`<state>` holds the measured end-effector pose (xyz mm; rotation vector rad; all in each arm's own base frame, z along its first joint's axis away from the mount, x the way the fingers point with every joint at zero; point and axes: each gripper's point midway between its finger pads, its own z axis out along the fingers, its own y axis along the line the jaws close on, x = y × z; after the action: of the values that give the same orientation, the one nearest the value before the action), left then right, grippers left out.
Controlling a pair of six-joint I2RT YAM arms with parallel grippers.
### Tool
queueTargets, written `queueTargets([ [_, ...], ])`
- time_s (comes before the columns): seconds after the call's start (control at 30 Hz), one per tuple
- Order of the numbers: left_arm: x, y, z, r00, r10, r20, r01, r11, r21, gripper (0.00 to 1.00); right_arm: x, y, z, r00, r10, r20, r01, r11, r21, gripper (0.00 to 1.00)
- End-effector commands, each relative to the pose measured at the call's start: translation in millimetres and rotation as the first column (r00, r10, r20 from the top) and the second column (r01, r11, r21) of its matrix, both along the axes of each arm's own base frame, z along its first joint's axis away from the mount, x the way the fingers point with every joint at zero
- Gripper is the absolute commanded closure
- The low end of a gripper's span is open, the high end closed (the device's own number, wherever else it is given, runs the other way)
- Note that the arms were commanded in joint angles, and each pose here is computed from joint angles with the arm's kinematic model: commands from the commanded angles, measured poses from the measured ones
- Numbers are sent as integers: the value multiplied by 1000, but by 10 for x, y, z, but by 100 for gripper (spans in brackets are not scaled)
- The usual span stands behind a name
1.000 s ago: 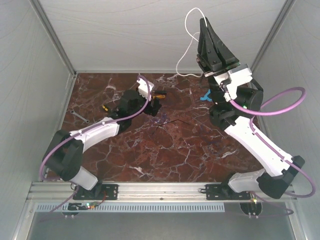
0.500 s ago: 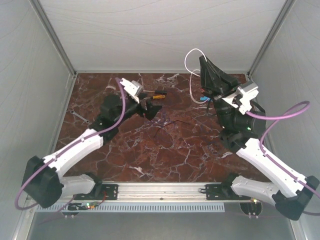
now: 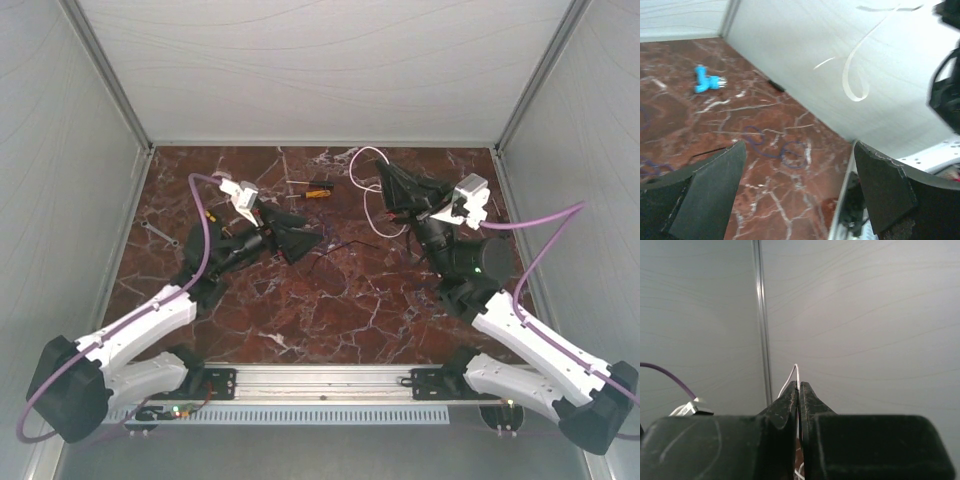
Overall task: Zip-tie the wires
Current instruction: Straighten the cable at the center of the board.
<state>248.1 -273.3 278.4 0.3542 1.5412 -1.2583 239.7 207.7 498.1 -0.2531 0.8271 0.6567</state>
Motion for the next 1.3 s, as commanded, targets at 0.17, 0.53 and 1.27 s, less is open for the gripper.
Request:
queueTargets([
  [0.17,-267,-395,507,986,-154,62,162,973,-162,12,-45,39,-151,992,99,-80,-92,992,90,100],
  [0.53,-182,-922,451,973,-224,50,229,962,-152,19,-93,56,-177,984,145,-100,-133,984,116,100],
  [1.27,-3,-742,314,929,-99,357,-4,961,277,100,-351,-170,-840,922,163,-351,-158,986,43,29],
])
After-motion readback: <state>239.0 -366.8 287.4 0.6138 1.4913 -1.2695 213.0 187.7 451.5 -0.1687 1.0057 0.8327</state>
